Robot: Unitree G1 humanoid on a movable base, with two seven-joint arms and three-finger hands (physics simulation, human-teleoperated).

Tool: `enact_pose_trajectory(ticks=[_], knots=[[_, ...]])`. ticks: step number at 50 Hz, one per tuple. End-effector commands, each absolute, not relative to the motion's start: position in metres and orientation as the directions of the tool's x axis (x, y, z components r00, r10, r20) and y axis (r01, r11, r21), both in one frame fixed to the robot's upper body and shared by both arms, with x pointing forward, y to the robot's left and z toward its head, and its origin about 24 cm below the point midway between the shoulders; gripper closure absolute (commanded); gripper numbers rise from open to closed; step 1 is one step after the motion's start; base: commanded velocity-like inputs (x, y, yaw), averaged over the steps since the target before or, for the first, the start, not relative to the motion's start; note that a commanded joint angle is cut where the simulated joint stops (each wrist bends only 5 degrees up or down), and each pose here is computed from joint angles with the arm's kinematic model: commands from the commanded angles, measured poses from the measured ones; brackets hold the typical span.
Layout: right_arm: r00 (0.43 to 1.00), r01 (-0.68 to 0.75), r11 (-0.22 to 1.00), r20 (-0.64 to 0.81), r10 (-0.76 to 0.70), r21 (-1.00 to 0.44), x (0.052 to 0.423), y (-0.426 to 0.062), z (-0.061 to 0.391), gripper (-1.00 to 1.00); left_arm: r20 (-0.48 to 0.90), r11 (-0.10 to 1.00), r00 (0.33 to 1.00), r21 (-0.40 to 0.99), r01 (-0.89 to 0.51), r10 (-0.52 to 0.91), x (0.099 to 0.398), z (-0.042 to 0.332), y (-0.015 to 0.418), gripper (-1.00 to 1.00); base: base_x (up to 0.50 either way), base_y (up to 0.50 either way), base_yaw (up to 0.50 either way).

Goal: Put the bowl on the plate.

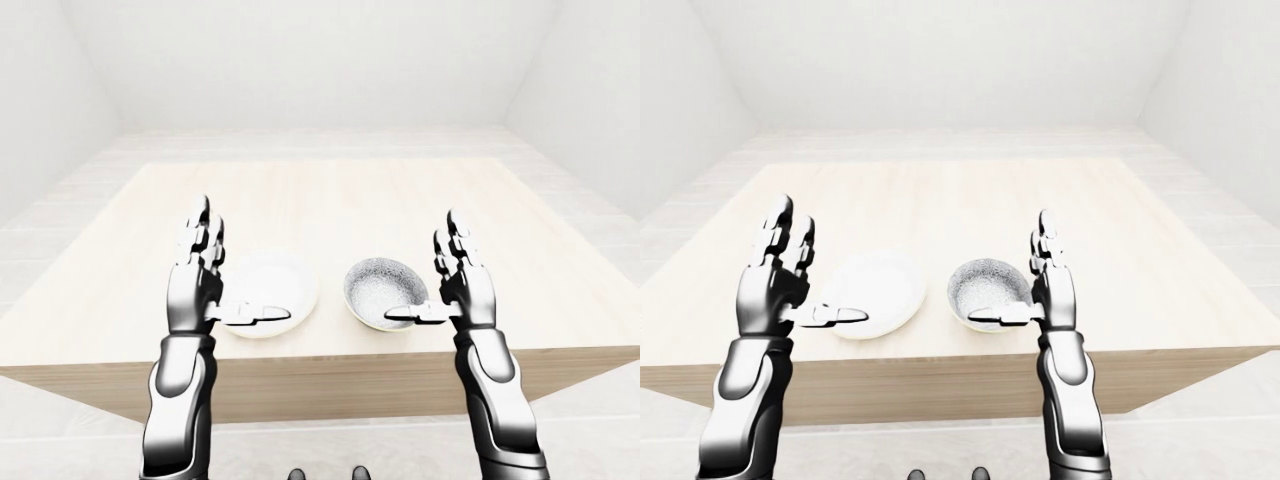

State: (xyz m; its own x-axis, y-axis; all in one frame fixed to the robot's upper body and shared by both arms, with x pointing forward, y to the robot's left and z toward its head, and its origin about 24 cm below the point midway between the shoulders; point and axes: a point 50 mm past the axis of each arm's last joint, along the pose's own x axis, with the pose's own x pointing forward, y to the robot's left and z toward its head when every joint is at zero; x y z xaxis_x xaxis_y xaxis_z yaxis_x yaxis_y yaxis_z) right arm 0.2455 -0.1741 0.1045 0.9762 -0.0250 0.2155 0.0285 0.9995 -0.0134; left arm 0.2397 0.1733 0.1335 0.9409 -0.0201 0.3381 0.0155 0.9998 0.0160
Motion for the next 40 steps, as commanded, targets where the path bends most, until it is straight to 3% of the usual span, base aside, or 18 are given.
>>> enact_pose_trajectory(ticks=[1,19,34,40], knots=[[0.957,0.026,0.999,0.291,-0.013,-0.041,0.243,-0.176,0.123,-1.00,0.458,1.000,0.888,0.023,0.014,-0.023,0.222,0.161,0.176,-1.00,0.00,0.29,0.00],[0.963,0.008,0.998,0.269,0.008,-0.059,0.239,-0.178,0.118,-1.00,0.482,1.000,0.876,0.006,0.010,-0.012,0.219,0.166,0.179,-1.00,0.11,0.50,0.00],[0.956,0.009,0.999,0.293,0.007,-0.053,0.231,-0.182,0.123,-1.00,0.464,1.000,0.886,0.011,0.010,-0.014,0.219,0.162,0.179,-1.00,0.05,0.02,0.00],[0.956,0.014,0.999,0.294,0.001,-0.052,0.230,-0.184,0.123,-1.00,0.462,1.000,0.887,0.009,0.008,-0.012,0.222,0.162,0.180,-1.00,0.39,0.00,0.00]])
